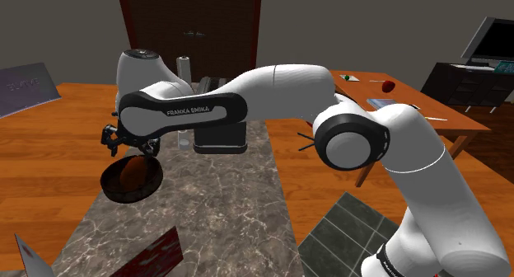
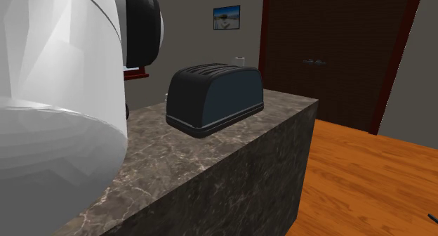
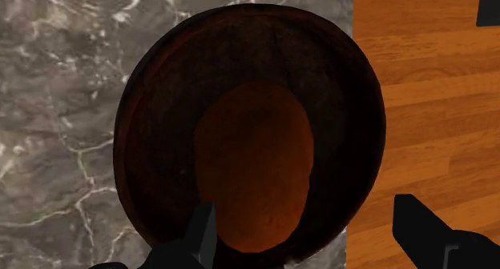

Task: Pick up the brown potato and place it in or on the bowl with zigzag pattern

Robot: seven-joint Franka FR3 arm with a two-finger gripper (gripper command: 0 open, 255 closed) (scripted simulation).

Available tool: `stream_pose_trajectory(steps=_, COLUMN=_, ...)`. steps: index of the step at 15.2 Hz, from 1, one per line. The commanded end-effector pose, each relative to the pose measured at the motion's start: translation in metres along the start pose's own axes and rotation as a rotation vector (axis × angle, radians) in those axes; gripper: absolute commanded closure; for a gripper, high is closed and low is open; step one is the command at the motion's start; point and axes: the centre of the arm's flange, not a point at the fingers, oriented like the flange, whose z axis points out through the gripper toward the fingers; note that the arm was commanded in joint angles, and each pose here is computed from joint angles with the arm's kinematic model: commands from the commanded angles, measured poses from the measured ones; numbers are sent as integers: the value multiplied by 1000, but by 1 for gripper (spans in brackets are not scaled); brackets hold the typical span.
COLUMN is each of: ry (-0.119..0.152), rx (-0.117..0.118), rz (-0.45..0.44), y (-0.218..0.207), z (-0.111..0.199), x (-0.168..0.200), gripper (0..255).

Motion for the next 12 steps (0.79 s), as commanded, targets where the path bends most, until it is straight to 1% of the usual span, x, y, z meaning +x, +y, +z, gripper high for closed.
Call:
stream_pose_trajectory(steps=1, ry=0, rx=0, rz=0, y=0, z=0, x=0, gripper=0)
stream_pose_trajectory(steps=4, ry=0, rx=0, rz=0, y=0, z=0, x=0, gripper=0)
stream_pose_trajectory(steps=8, ry=0, rx=0, rz=0, y=0, z=-50, x=0, gripper=0)
stream_pose_trajectory(steps=12, ry=0, rx=0, rz=0, y=0, z=-50, x=0, gripper=0)
